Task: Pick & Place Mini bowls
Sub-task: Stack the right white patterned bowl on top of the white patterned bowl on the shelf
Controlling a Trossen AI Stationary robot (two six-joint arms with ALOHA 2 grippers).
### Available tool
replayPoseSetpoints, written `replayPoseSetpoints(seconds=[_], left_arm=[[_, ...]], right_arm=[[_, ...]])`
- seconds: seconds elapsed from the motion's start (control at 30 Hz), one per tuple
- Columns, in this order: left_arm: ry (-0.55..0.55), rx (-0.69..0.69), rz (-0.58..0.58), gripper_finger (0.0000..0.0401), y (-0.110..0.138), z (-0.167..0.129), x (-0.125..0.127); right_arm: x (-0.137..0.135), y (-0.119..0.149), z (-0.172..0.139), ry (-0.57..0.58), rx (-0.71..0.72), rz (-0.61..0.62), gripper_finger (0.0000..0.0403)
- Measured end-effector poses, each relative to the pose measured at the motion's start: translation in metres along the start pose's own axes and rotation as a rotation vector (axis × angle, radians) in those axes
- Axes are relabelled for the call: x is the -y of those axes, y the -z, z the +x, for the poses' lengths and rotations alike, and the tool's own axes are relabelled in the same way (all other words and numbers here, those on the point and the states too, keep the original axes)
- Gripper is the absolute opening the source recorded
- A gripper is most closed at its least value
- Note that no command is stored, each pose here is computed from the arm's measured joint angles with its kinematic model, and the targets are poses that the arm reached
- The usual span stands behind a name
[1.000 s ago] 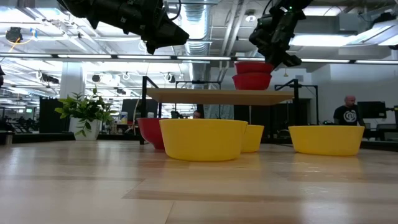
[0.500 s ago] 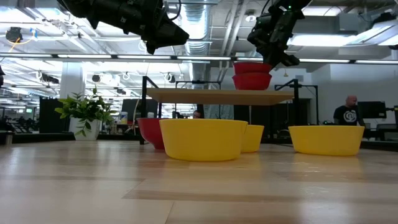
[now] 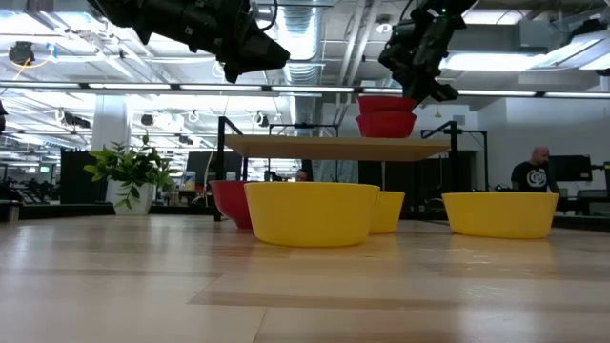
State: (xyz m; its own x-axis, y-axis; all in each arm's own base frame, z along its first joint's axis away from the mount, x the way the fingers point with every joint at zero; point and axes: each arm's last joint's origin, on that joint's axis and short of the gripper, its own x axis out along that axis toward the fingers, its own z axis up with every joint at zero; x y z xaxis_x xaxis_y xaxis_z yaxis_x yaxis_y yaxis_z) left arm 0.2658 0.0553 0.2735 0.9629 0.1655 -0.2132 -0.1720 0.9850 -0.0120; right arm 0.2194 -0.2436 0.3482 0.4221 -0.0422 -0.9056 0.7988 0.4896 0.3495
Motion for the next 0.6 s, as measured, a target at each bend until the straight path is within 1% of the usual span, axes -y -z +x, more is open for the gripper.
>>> replayPoseSetpoints(seconds=[0.6], left_arm=[[0.0, 0.0, 0.0, 0.0108, 0.0, 0.0, 0.0]], right_arm=[[-0.0029, 0.001, 0.0011, 0.01, -0.002, -0.036, 0.0006]])
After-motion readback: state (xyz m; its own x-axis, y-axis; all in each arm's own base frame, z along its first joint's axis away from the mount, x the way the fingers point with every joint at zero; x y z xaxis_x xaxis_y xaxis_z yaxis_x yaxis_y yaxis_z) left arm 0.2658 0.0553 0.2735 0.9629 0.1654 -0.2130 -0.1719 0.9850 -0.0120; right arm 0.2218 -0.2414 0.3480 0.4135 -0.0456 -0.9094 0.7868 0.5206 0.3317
